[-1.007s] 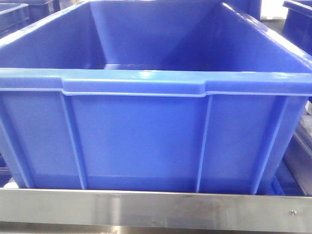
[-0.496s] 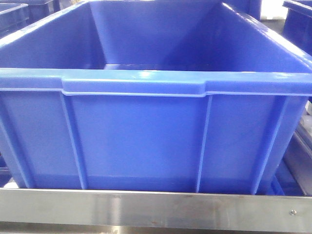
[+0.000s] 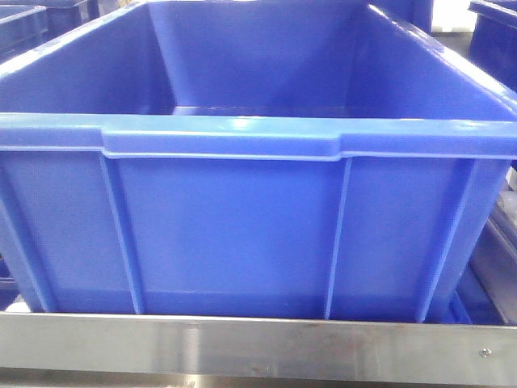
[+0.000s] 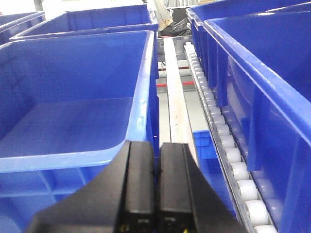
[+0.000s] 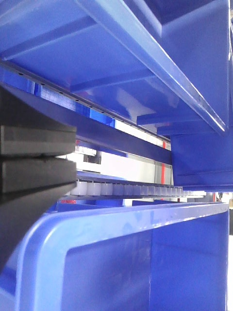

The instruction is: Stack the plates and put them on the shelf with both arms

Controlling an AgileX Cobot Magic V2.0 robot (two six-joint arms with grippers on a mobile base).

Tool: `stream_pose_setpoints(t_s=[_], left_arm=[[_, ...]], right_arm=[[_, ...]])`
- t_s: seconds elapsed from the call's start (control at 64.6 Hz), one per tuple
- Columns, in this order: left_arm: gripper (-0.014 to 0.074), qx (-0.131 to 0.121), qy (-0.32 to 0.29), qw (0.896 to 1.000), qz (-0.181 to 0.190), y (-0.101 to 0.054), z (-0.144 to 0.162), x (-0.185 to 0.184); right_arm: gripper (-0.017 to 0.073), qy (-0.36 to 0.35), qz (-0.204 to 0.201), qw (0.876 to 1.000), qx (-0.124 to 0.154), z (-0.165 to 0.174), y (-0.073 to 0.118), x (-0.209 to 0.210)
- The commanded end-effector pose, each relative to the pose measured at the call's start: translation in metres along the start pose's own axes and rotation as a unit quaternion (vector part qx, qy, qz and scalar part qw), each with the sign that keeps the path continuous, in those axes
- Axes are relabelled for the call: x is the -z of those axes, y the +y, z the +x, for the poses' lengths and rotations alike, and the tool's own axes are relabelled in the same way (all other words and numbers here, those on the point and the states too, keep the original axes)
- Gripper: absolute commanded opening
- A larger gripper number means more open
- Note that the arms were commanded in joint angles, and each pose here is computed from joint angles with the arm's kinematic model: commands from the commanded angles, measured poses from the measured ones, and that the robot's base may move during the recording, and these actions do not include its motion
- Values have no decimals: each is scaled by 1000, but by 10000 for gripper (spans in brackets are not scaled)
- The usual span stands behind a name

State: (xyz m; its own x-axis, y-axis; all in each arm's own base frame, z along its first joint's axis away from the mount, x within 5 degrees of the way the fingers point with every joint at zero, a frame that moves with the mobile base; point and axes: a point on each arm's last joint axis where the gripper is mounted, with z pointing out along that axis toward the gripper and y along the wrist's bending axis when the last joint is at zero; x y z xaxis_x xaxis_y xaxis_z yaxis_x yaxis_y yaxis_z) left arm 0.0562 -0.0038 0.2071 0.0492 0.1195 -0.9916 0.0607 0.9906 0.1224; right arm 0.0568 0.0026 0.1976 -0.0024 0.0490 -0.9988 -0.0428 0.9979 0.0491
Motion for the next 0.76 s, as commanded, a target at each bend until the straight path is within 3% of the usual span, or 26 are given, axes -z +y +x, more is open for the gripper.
stream_pose_setpoints(t_s=[0.0,0.743], left_arm=[[81,5,-53,999,-10,1,-8,2],[81,5,-53,999,-10,1,-8,2]], right_arm=[[52,-50,3,999,2,-8,0,2],[52,-50,3,999,2,-8,0,2]])
